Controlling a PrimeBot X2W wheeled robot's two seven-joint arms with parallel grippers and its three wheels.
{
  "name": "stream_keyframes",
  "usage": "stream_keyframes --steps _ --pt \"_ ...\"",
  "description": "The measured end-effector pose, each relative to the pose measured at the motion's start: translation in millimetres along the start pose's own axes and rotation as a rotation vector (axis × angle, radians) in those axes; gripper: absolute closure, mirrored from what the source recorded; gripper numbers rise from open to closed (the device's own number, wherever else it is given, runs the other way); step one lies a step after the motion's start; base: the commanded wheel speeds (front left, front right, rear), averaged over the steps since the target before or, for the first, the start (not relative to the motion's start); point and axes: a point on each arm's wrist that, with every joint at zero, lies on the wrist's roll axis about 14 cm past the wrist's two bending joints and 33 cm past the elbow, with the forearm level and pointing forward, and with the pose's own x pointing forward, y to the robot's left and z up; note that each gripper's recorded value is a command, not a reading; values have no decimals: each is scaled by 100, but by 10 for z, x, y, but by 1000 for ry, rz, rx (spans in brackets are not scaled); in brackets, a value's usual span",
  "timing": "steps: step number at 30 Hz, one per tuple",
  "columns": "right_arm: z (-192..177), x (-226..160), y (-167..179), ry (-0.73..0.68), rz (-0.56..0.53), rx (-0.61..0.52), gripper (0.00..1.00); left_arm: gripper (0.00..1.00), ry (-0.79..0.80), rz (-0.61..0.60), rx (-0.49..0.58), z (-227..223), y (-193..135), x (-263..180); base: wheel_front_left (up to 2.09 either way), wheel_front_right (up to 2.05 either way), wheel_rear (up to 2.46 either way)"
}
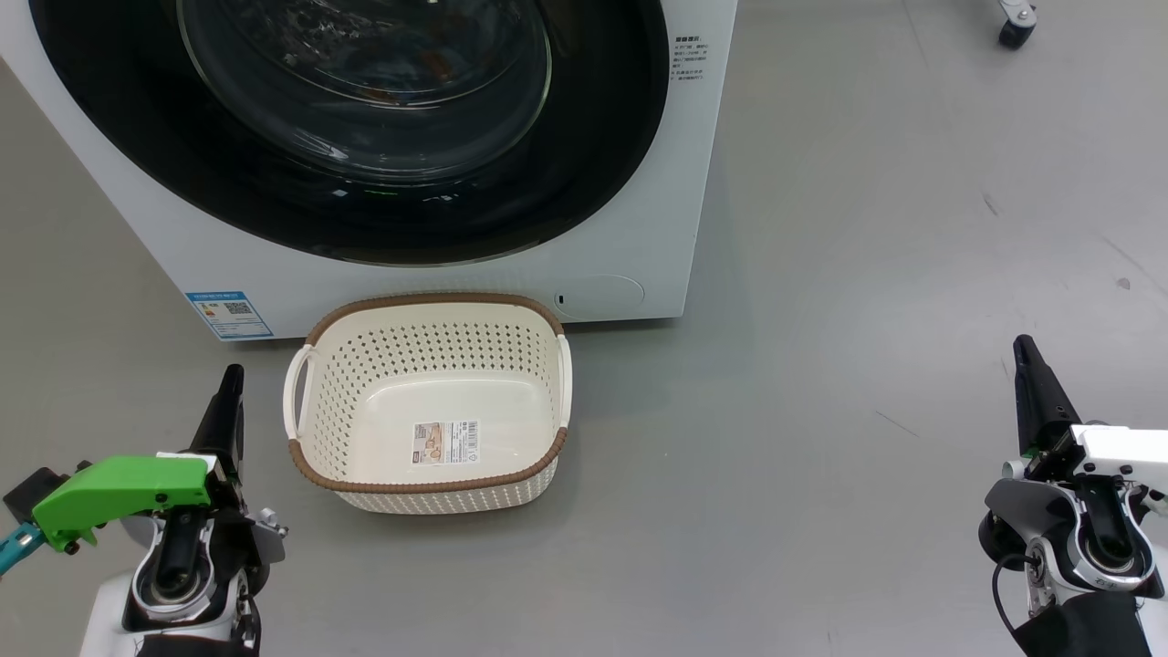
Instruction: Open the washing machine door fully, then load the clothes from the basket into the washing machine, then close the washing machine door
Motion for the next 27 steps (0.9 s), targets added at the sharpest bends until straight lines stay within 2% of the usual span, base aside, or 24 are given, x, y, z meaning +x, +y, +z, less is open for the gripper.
stream_keyframes --steps 27 --pt "0 0 1 0 0 0 100 100 0 0 0 0 0 0 0 0 0"
